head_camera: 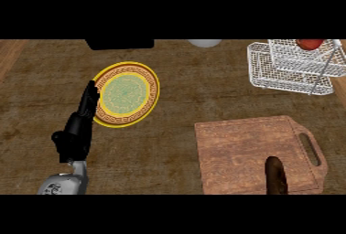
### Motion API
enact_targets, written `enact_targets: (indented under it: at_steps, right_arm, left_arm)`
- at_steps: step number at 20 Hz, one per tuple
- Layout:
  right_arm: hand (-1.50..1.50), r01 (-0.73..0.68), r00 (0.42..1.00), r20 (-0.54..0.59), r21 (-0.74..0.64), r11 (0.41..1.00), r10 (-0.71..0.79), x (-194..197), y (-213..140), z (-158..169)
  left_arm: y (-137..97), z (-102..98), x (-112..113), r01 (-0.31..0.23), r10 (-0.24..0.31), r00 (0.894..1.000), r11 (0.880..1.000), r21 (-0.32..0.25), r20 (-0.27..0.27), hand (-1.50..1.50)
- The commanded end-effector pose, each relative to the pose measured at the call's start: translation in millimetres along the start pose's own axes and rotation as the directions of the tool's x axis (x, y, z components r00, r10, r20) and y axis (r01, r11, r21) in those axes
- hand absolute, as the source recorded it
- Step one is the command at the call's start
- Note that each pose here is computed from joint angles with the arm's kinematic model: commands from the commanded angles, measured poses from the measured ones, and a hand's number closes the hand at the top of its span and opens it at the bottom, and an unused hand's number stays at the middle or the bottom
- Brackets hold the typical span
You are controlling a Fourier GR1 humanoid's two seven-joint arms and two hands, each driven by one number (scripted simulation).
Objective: Pick the pear from the cutting board and place it in the tiered basket
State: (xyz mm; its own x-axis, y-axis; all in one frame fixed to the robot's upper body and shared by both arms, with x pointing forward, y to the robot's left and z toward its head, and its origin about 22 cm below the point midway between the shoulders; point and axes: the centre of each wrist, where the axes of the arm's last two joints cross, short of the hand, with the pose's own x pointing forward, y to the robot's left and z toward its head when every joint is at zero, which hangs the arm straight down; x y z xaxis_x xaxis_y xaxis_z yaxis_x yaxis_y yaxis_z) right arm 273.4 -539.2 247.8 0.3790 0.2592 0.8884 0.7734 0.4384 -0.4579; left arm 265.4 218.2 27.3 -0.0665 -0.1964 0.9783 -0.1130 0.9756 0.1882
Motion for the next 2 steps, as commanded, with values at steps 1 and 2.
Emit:
enact_targets:
  at_steps: [1,2]
  right_arm:
    - [-1.50,0.047,0.999,0.009,0.006,0.999,-0.047,-50,-65,8]
    - [-1.50,0.039,0.999,0.036,0.017,0.999,-0.039,-64,-70,15]
  left_arm:
    - [3,1,7,0.006,-0.006,1.000,1.000,0.001,-0.003,0.00]
    - [-4,5,9,0.009,-0.009,1.000,1.000,0.003,0.026,0.00]
